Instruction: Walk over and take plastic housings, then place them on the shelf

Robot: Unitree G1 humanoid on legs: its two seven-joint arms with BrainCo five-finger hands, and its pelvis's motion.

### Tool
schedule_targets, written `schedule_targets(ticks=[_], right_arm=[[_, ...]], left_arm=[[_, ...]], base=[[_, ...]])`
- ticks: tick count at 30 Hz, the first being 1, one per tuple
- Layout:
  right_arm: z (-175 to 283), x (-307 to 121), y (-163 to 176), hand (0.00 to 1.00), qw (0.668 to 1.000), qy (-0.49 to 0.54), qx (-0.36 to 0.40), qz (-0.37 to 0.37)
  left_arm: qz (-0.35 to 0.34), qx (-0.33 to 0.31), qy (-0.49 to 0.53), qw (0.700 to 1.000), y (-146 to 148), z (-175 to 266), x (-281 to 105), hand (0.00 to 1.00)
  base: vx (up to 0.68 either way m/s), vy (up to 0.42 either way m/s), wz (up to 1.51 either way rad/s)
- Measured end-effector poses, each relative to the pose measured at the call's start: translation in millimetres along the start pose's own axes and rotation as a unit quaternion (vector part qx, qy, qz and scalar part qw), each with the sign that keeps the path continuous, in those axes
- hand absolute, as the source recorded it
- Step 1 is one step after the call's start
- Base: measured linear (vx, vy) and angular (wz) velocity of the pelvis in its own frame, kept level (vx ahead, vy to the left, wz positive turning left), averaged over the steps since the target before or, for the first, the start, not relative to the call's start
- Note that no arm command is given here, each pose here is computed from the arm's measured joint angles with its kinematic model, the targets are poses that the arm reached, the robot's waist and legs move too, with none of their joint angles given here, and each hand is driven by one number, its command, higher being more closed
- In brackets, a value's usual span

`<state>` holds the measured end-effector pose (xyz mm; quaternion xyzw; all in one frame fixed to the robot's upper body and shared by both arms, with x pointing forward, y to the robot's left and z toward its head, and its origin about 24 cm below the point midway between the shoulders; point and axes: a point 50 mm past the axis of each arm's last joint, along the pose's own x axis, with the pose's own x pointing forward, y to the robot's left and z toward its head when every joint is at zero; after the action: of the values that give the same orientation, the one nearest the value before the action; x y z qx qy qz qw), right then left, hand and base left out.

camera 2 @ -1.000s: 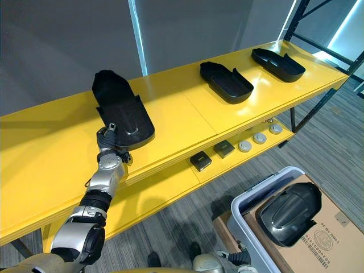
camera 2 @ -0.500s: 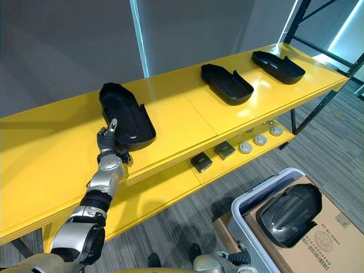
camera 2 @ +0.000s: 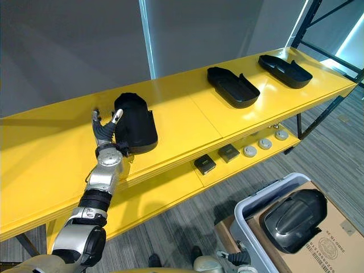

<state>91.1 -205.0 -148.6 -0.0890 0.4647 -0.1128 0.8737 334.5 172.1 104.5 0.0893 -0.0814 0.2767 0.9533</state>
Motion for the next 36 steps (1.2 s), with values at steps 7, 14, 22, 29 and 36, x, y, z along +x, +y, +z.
schedule_targets(ticks=[7,14,22,29,36], right_arm=[[-2,-1,0,0.0,1.0,-0.001,0.009,-0.002],[-7,-3,-2,0.0,1.0,0.004,0.01,-0.004],[-7,-3,-3,0.0,1.0,0.003,0.009,-0.005],[-7,-3,-3,0.0,1.0,0.003,0.008,-0.005],[-6,-3,-4,0.0,1.0,0.002,0.007,-0.005]], left_arm=[[-0.086,0.073,-0.091,0.989,-11,0,-58,1.0],[-0.194,0.183,-0.121,0.956,-22,-25,-106,1.0],[-0.248,0.253,-0.11,0.929,-26,-49,-119,1.0],[-0.258,0.286,-0.097,0.918,-30,-61,-114,1.0],[-0.241,0.313,-0.095,0.914,-32,-60,-89,1.0]], base=[[0.0,-0.004,0.01],[0.0,0.0,0.0],[0.0,0.0,0.0],[0.01,-0.008,-0.02],[0.01,-0.032,-0.06]])
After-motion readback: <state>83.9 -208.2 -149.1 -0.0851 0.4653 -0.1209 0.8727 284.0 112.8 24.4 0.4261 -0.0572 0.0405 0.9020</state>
